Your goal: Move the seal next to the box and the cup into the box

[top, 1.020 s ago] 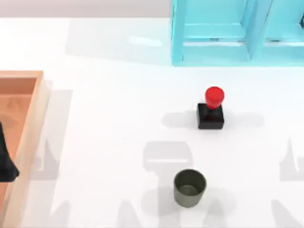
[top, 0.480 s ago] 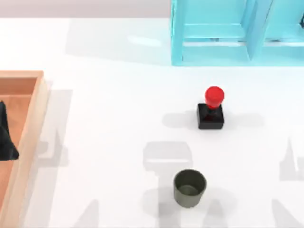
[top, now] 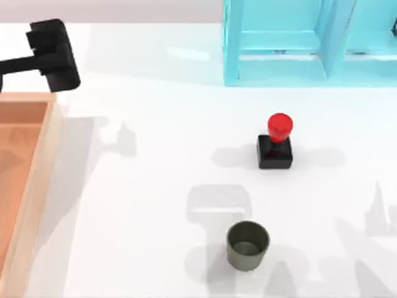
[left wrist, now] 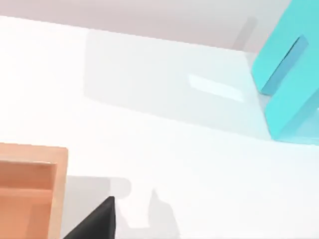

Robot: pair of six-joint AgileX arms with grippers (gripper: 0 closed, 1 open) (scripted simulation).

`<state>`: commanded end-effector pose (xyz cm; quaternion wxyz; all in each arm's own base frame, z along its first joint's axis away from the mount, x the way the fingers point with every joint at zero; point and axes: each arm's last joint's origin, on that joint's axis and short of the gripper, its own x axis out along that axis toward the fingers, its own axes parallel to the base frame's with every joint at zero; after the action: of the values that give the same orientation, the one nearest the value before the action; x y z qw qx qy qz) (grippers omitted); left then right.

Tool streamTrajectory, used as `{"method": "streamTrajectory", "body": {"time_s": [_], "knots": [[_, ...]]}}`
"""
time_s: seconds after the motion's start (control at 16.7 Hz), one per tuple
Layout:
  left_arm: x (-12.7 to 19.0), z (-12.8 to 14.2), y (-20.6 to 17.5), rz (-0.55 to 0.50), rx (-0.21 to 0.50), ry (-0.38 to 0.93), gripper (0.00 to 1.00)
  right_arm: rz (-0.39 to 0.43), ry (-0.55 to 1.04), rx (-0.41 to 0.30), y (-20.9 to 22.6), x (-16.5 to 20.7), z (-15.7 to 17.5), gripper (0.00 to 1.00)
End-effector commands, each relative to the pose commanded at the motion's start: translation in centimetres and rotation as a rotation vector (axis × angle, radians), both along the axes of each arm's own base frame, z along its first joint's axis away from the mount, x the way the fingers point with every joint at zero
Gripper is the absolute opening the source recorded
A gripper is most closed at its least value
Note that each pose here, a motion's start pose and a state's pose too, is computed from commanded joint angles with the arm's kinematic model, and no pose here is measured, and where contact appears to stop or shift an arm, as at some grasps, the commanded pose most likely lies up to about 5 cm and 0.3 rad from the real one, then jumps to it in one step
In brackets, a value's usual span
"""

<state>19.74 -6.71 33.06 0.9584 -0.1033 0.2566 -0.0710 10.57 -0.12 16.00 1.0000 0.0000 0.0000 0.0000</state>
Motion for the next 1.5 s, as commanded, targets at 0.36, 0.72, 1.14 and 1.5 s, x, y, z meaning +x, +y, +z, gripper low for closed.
{"method": "streamTrajectory", "body": {"time_s": [0.36, 0.72, 1.14, 1.5], "knots": [[9.8, 1.9, -11.4, -0.035, 0.027, 0.318, 1.0, 0.0, 0.0, 0.0, 0.0, 0.0, 0.0, 1.0], [14.0, -4.3, -24.8, -0.031, 0.145, 0.54, 1.0, 0.0, 0.0, 0.0, 0.0, 0.0, 0.0, 1.0], [12.9, -11.4, -32.8, -0.016, 0.257, 0.639, 1.0, 0.0, 0.0, 0.0, 0.0, 0.0, 0.0, 1.0], [12.9, -11.9, -32.9, -0.012, 0.262, 0.645, 1.0, 0.0, 0.0, 0.0, 0.0, 0.0, 0.0, 1.0]]}}
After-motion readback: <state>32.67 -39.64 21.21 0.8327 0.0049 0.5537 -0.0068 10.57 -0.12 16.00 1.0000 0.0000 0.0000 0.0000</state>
